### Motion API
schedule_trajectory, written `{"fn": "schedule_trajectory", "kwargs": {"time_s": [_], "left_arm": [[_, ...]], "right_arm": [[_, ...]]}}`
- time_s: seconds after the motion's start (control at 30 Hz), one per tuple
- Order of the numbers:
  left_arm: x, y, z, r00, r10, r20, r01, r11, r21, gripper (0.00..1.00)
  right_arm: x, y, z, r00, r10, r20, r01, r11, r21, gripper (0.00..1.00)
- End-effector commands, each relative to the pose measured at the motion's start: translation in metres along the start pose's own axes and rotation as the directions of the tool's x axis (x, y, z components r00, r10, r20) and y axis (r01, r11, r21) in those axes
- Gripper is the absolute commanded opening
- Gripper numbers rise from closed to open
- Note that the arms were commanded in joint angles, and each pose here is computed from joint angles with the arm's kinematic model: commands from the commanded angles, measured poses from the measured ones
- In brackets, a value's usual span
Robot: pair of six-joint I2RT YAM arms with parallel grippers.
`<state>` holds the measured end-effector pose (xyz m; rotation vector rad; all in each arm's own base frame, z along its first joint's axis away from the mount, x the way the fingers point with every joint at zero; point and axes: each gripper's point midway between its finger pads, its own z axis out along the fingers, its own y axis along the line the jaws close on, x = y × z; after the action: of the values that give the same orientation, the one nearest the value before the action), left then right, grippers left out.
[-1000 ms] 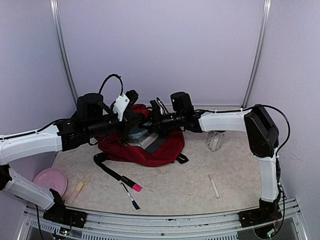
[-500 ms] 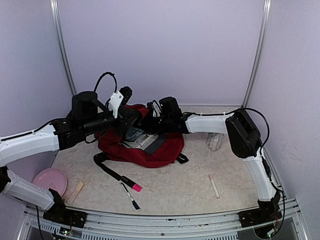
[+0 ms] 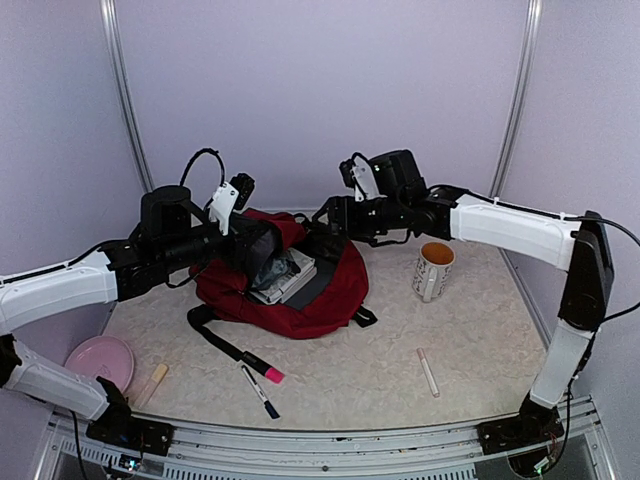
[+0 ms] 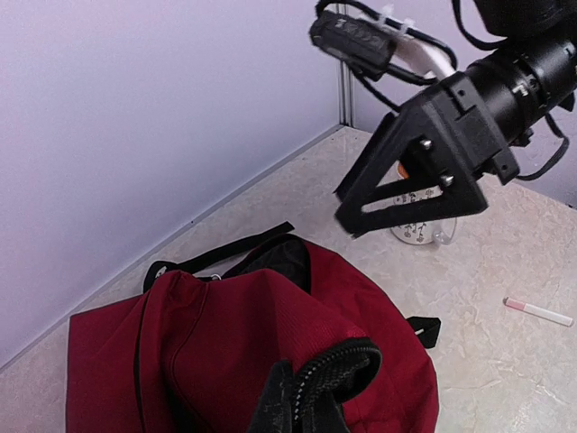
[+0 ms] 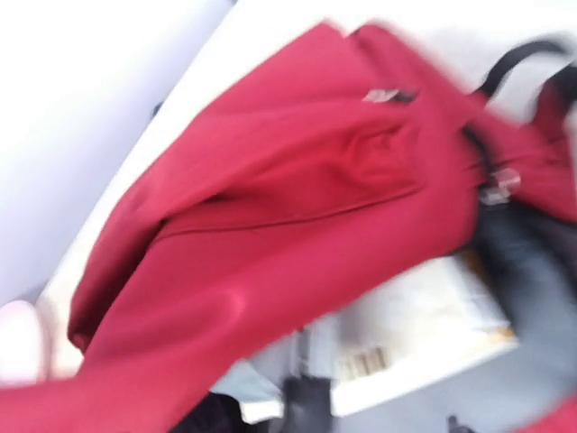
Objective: Pack the student bag
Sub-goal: Place the pencil case in the largest pocket of the bag, then pick up the largest pocket of the bag from the student bag.
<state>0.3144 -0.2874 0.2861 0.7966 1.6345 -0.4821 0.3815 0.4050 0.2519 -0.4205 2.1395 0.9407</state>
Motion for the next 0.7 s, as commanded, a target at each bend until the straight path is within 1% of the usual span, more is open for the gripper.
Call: {"fn": "schedule_trajectory", "kwargs": {"time_s": [0.0, 0.07, 0.17, 0.23, 0.33, 0.4, 0.5, 0.53, 0.57, 0.67], "left_arm": [[0.008, 0.003, 0.000, 1.000, -0.007, -0.023, 0.006, 1.000, -0.018, 0.00], [0.009, -0.001, 0.000, 1.000, 0.000, -0.029, 0.000, 1.000, -0.005, 0.00], [0.009, -0.008, 0.000, 0.999, 0.011, -0.030, -0.011, 1.000, 0.011, 0.00], [0.009, -0.011, 0.001, 0.999, 0.014, -0.031, -0.013, 1.000, 0.019, 0.00], [0.009, -0.016, 0.002, 0.999, 0.020, -0.035, -0.019, 0.999, 0.030, 0.00], [0.009, -0.020, 0.001, 0.999, 0.027, -0.037, -0.025, 0.999, 0.037, 0.00], [0.011, -0.029, -0.002, 0.998, 0.048, -0.047, -0.045, 0.997, 0.059, 0.00], [0.012, -0.033, -0.003, 0.997, 0.059, -0.050, -0.055, 0.996, 0.069, 0.00], [0.013, -0.037, -0.003, 0.996, 0.066, -0.052, -0.062, 0.995, 0.080, 0.00], [0.011, -0.048, -0.003, 0.998, 0.058, -0.038, -0.053, 0.991, 0.122, 0.00]], "right_arm": [[0.046, -0.073, -0.033, 0.996, -0.018, -0.086, 0.044, 0.948, 0.315, 0.82], [0.064, -0.097, -0.042, 0.994, 0.015, -0.105, 0.028, 0.917, 0.398, 0.82], [0.100, -0.120, -0.035, 0.979, 0.073, -0.190, 0.015, 0.905, 0.424, 0.85], [0.123, -0.123, -0.022, 0.962, 0.109, -0.251, -0.005, 0.923, 0.384, 0.86], [0.145, -0.127, -0.001, 0.943, 0.139, -0.301, -0.030, 0.941, 0.338, 0.86], [0.153, -0.127, 0.012, 0.937, 0.151, -0.316, -0.050, 0.951, 0.305, 0.82], [0.155, -0.119, 0.028, 0.937, 0.151, -0.315, -0.081, 0.971, 0.226, 0.70], [0.155, -0.118, 0.032, 0.936, 0.155, -0.317, -0.090, 0.974, 0.208, 0.63], [0.153, -0.118, 0.036, 0.937, 0.155, -0.313, -0.097, 0.976, 0.193, 0.53], [0.146, -0.126, 0.041, 0.941, 0.173, -0.292, -0.125, 0.977, 0.175, 0.15]]}}
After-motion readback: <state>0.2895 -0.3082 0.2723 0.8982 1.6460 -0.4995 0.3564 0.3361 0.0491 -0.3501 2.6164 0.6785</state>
